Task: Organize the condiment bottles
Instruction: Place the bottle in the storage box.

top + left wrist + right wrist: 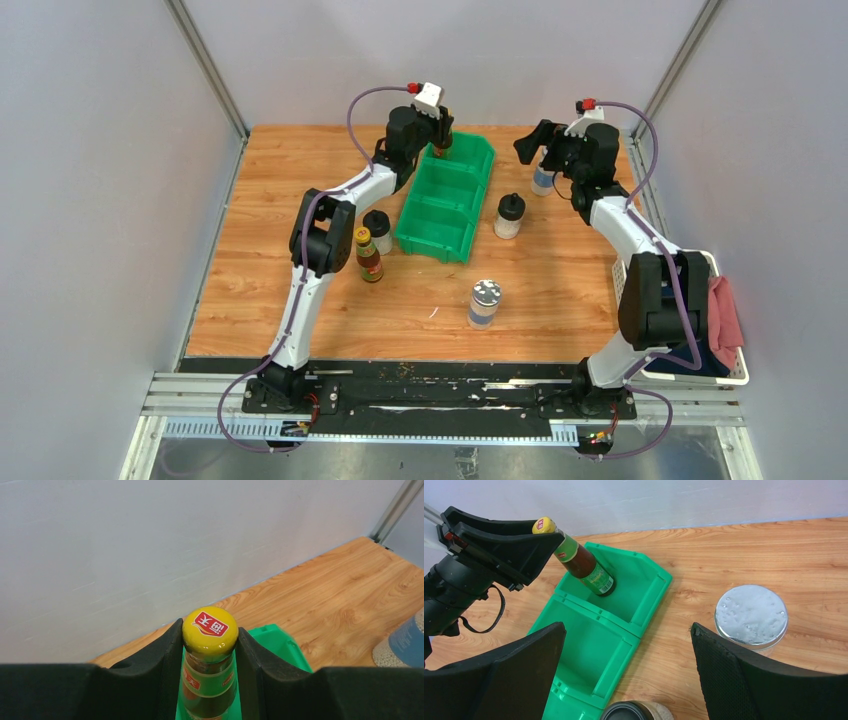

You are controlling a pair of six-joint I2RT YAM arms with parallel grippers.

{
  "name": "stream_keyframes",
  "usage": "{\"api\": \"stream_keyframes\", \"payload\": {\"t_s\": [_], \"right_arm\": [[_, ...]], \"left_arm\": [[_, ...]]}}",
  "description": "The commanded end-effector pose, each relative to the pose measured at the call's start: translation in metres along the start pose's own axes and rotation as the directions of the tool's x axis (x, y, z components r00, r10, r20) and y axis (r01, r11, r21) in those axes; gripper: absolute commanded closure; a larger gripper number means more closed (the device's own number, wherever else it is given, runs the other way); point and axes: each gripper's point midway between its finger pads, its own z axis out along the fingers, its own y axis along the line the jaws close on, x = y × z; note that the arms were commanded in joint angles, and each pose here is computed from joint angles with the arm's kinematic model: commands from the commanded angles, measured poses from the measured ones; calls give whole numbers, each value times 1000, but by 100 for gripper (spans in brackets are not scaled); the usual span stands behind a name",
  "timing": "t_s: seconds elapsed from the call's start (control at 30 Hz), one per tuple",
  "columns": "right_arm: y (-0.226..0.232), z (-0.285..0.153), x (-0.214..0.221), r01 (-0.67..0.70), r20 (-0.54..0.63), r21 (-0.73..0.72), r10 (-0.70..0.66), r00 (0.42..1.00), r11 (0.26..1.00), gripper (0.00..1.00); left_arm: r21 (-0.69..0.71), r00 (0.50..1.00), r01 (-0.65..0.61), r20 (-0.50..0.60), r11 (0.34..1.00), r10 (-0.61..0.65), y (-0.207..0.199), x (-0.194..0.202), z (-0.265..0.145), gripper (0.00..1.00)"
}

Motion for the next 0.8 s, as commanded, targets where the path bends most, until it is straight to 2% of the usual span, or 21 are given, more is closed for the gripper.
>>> {"api": "stream_keyframes", "payload": {"t_s": [0.0, 0.27, 0.63, 0.77], "right_arm": [[1, 2, -15, 2, 34, -16, -2, 999, 1000, 0], [2, 2, -15, 1, 31, -22, 0, 1000, 1000, 0], [2, 3, -13, 0, 26, -26, 1, 1000, 1000, 0], [2, 4, -13, -1, 26, -28, 2, 1000, 1000, 0]], "left_arm": [[-4, 986, -15, 163, 1000, 16, -3, -49, 3, 100], [-25, 987, -13, 158, 1000, 17, 0, -46, 3, 100], [-49, 988, -4, 154, 999, 12, 4, -44, 2, 46], [-49, 988, -3, 155, 999, 10, 4, -44, 2, 29]]}}
